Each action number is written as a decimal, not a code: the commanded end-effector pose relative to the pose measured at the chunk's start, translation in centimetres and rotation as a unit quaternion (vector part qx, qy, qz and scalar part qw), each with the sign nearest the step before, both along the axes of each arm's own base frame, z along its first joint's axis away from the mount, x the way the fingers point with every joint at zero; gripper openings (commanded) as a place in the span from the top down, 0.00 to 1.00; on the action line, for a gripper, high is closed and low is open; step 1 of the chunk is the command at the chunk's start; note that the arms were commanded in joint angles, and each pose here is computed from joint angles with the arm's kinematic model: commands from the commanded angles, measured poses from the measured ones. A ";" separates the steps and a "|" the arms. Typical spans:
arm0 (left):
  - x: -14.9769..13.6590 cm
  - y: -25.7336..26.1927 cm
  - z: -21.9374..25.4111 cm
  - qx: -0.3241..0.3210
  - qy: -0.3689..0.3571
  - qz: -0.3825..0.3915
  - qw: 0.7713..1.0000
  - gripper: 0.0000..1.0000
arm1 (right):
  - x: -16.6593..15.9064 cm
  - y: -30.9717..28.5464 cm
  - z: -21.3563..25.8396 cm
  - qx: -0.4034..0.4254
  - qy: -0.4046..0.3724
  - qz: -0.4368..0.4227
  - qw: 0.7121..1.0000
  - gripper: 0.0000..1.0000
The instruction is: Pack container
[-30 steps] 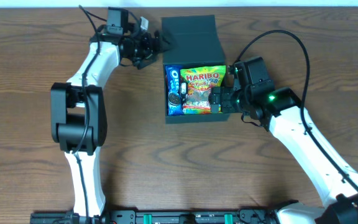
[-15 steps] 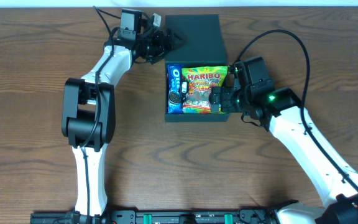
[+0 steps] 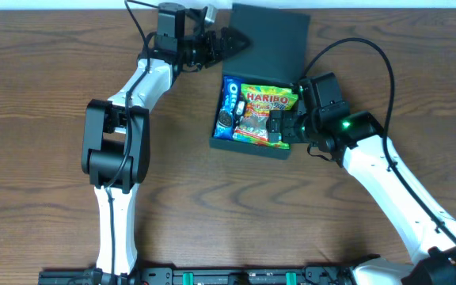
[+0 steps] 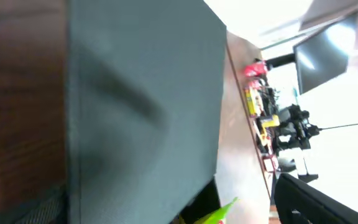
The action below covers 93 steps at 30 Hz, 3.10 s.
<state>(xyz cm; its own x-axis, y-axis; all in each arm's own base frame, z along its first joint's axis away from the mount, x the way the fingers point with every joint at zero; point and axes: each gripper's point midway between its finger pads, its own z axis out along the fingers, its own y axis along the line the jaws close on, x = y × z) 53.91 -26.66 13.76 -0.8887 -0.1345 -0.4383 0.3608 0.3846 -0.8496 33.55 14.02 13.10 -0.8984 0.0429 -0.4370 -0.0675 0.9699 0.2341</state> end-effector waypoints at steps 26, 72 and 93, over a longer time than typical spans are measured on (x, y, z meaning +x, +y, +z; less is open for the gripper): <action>-6.2 0.9 7.0 0.070 -0.093 -0.088 0.989 0.04 | -0.4 -0.3 -0.5 -0.009 0.010 -0.008 1.000 0.01; -25.7 12.1 15.5 0.394 -0.052 -0.050 0.916 0.04 | -3.9 3.0 5.4 0.006 -0.067 0.051 0.996 0.01; -34.0 11.7 -0.5 0.450 0.076 0.007 0.889 0.04 | 0.1 3.8 -2.4 -0.066 -0.024 0.013 0.997 0.01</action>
